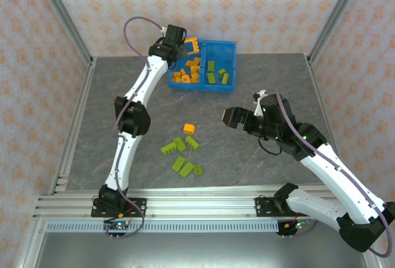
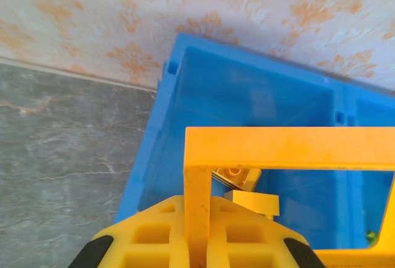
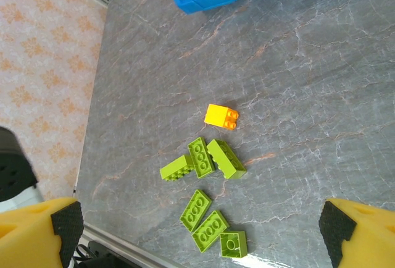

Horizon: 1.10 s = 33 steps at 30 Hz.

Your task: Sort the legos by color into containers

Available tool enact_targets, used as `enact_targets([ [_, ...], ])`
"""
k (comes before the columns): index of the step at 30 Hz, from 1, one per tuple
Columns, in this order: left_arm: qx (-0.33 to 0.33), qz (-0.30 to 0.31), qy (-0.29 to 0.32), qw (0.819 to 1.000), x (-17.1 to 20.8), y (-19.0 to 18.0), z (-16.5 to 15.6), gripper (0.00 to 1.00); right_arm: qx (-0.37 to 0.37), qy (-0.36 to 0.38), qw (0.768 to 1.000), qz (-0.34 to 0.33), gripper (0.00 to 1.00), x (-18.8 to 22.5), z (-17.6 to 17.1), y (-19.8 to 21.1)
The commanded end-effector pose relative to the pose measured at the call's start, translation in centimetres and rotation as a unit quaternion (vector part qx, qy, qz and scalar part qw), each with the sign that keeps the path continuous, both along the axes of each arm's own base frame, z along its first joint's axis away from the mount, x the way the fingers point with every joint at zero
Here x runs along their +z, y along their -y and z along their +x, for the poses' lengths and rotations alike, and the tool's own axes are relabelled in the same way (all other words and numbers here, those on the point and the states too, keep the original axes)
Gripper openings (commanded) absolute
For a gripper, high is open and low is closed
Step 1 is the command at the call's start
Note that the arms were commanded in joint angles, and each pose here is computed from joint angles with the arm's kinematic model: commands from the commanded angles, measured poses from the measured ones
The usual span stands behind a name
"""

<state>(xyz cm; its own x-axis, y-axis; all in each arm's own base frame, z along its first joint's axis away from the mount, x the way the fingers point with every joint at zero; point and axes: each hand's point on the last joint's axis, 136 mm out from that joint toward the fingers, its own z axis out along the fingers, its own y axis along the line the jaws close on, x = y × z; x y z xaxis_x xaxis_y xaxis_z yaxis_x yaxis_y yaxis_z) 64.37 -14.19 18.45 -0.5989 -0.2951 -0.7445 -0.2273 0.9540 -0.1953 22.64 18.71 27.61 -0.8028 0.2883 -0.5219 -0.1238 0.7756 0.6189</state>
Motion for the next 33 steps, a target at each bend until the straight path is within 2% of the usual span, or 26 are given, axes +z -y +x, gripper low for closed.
enact_targets([
  [1, 0.032, -0.015, 0.05, 0.998, 2.5, -0.4, 1.2, 0.0, -0.015, -0.003, 1.0, -0.008, 0.99, -0.1, -0.1, 0.7],
  [2, 0.039, -0.02, 0.055, 0.998, 2.4, -0.4, 1.4, 0.0, -0.015, -0.003, 1.0, -0.009, 0.99, -0.1, -0.1, 0.7],
  [3, 0.041, -0.027, 0.058, 0.997, 2.3, -0.4, 1.7, 0.05, -0.016, -0.003, 1.0, -0.01, 0.99, -0.1, -0.1, 0.7],
  [7, 0.043, -0.044, 0.066, 0.996, 3.4, -0.3, 1.5, 0.37, -0.017, -0.006, 1.0, -0.013, 0.99, -0.4, 0.0, 0.7],
  [9, 0.04, -0.051, 0.069, 0.996, 4.7, -0.2, 1.0, 0.49, -0.016, -0.006, 1.0, -0.012, 0.99, -0.5, 0.0, 0.7],
  [10, 0.036, -0.055, 0.069, 0.995, 5.3, -0.1, 0.7, 0.51, -0.015, -0.007, 1.0, -0.012, 0.99, -0.5, 0.1, 0.6],
  [14, 0.006, -0.074, 0.066, 0.995, 8.6, 0.5, -1.2, 0.53, -0.01, -0.01, 1.0, -0.01, 0.99, -0.6, 0.3, 0.2],
  [17, -0.045, -0.093, 0.04, 0.994, 10.6, 1.8, -4.1, 0.53, -0.007, -0.012, 1.0, -0.009, 0.99, -0.7, 0.4, -0.1],
  [20, -0.101, -0.108, -0.006, 0.989, 10.0, 3.5, -8.4, 0.52, -0.006, -0.01, 1.0, -0.008, 0.99, -0.8, 0.5, -0.2],
  [24, -0.164, -0.093, -0.027, 0.982, 9.3, 4.4, -16.1, 0.52, 0.004, -0.01, 1.0, -0.007, 0.99, -1.0, 0.7, -0.7],
  [29, -0.238, -0.035, -0.085, 0.967, 4.0, 5.6, -24.5, 0.51, 0.026, -0.017, 0.999, -0.005, 0.99, -1.4, 1.0, -1.8],
  [33, -0.254, -0.027, -0.145, 0.956, -1.8, 6.8, -28.4, 0.61, 0.028, -0.017, 0.999, -0.006, 0.99, -1.4, 1.2, -2.0],
])
